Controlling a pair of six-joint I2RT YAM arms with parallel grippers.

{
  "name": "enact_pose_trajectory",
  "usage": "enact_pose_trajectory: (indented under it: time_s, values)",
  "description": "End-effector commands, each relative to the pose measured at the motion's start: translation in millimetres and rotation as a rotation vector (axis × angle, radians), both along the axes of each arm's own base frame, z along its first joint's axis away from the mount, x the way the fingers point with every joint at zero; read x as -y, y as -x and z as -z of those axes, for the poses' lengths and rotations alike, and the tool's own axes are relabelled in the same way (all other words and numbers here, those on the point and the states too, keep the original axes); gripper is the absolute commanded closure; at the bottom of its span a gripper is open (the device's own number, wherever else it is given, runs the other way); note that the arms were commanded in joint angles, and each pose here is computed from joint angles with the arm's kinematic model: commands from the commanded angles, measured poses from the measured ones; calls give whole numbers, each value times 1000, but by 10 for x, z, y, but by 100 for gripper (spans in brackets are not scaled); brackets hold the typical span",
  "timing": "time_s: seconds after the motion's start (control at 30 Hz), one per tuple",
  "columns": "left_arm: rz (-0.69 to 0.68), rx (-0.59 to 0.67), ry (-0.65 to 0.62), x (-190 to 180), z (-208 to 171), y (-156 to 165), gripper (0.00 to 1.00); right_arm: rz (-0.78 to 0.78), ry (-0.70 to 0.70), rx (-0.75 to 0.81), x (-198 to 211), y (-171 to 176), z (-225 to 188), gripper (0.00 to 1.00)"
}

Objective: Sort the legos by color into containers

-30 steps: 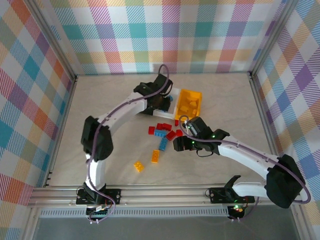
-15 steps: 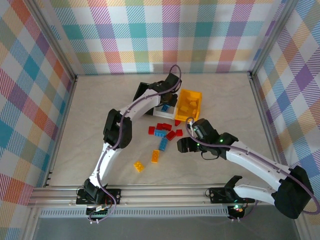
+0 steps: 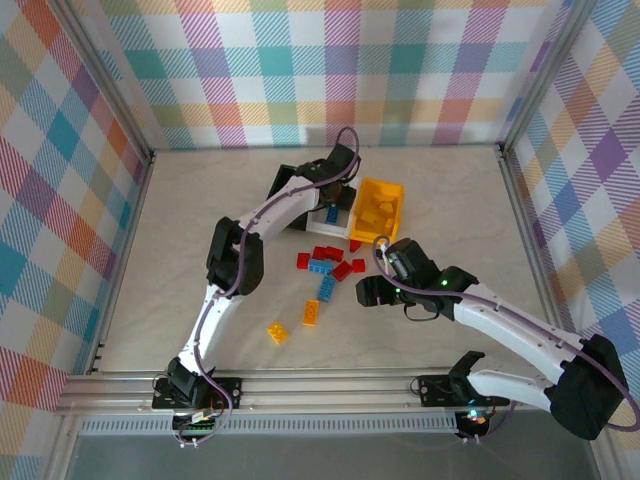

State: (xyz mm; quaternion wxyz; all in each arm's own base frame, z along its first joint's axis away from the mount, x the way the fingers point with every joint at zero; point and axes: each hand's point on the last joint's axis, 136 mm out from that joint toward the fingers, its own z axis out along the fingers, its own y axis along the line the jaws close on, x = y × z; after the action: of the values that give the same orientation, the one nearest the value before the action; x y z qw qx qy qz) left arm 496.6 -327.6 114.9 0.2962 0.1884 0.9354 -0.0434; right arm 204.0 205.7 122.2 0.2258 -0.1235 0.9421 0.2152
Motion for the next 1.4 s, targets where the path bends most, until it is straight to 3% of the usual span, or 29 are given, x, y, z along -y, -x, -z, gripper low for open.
enact_pose_trajectory:
  time_s: [0.0,0.2,0.4,0.57,0.97,1.37]
  values:
    - [2,51,71,-106,-624,226,52,-5,-9,-18,-11,43,21,24]
    - [-10,4,99,-417,-708,834,51,6,-11,-68,-94,11,150,24]
    - [33,-120,54,-664,-372,1549,41,65,-11,9,7,-108,32,22]
    - [42,-185,43,-779,-140,1959,39,78,-23,0,30,-134,13,21]
    - [86,-267,19,-580,354,2333,39,92,-21,4,109,-96,-11,21]
    - [94,-301,-16,-330,614,2338,38,87,-17,7,115,-87,1,20]
